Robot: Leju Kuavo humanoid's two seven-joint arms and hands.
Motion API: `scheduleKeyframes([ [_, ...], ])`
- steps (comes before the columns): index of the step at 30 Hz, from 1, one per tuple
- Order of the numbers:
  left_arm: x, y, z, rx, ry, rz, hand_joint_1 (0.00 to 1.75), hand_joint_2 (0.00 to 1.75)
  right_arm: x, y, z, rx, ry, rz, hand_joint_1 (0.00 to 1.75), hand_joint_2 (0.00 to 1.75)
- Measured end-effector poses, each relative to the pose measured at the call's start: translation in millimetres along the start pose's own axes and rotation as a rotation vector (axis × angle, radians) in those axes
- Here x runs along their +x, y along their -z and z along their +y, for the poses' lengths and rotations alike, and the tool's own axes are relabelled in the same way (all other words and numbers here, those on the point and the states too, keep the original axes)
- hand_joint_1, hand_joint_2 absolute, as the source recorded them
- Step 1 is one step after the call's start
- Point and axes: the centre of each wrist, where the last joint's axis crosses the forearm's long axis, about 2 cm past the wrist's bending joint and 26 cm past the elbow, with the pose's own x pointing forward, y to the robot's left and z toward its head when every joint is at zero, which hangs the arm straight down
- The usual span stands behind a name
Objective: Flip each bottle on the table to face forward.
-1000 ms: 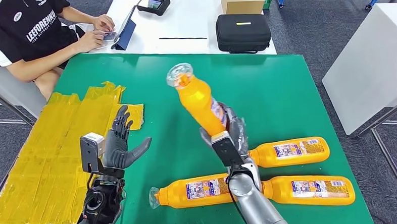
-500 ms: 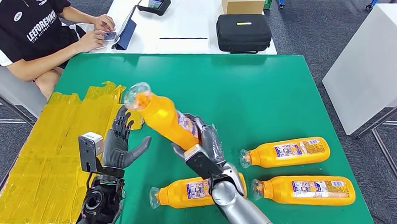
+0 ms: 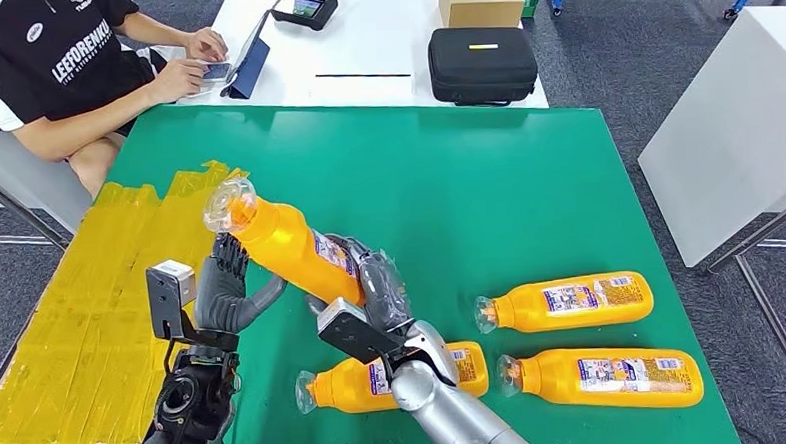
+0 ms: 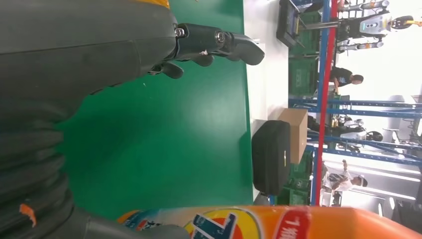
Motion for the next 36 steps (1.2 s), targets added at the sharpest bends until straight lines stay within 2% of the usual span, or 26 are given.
scheduleKeyframes([
  [8, -3, -5, 2, 0.002, -0.016, 0.017, 0.00, 1.75, -2, 3, 2, 0.037, -0.028, 0.027, 1.71, 1.75],
  [17, 0, -4, 0, -0.017, -0.023, 0.010, 0.00, 1.75, -5, 1, 1, -0.019, -0.036, 0.075, 1.75, 1.75],
  [26, 4, 1, -5, -0.045, -0.019, 0.004, 0.00, 1.75, -10, 0, -7, -0.141, -0.029, 0.127, 1.75, 1.75],
  [36, 10, 5, -12, -0.093, -0.019, -0.023, 0.00, 1.75, -12, 1, -11, -0.168, -0.016, 0.153, 1.75, 1.75],
])
